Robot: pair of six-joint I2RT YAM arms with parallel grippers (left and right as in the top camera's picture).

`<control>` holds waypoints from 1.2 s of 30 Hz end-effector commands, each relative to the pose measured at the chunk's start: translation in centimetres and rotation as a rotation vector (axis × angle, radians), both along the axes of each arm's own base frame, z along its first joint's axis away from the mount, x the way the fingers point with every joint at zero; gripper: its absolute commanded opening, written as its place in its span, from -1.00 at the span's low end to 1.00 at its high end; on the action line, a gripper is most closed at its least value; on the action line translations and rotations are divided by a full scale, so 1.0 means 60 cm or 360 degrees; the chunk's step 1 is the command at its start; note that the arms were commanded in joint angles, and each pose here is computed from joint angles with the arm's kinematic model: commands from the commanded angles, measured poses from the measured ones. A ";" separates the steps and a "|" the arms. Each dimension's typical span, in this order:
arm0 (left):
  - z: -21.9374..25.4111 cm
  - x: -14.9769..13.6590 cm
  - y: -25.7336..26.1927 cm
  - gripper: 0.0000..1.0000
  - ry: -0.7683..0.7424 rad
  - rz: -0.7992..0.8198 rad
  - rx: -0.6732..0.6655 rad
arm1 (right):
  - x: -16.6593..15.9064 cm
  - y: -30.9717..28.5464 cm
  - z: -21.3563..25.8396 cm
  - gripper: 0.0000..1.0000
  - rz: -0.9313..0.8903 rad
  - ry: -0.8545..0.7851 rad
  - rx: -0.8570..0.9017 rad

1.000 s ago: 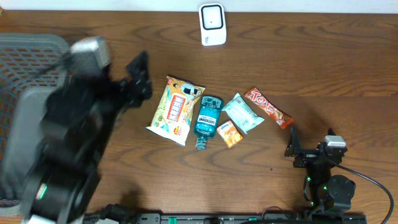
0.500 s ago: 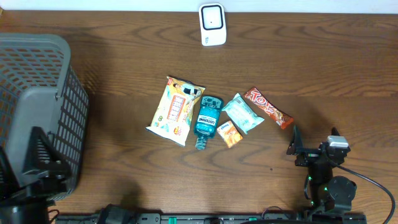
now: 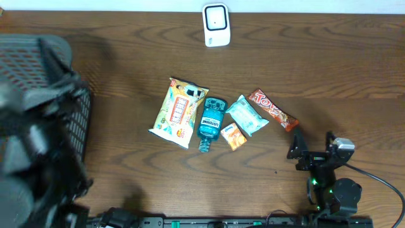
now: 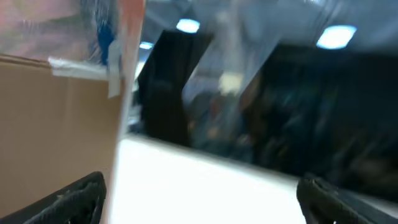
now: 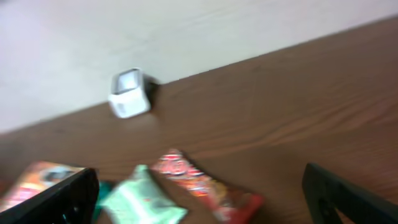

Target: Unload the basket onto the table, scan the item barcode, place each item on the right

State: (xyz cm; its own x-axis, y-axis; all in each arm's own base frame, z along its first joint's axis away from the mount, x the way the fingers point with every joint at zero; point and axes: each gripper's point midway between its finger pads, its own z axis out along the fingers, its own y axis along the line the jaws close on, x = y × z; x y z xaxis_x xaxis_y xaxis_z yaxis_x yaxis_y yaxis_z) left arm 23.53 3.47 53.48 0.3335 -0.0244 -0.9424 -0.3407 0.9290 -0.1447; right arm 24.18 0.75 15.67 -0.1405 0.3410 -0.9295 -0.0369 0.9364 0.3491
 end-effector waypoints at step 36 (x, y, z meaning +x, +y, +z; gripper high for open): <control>-0.119 -0.192 -0.118 0.95 0.0145 -0.0935 0.0072 | -0.011 0.226 0.075 0.99 0.1158 0.1069 0.0372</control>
State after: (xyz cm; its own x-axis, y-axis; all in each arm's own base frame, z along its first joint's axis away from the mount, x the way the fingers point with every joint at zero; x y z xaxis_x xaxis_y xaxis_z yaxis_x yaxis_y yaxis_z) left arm 11.81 -3.17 47.35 0.2192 -0.1197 -0.9683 0.1938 0.9780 -0.0770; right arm 23.53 10.87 19.39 -0.8157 0.2379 -0.5272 -0.1805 0.7612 0.6228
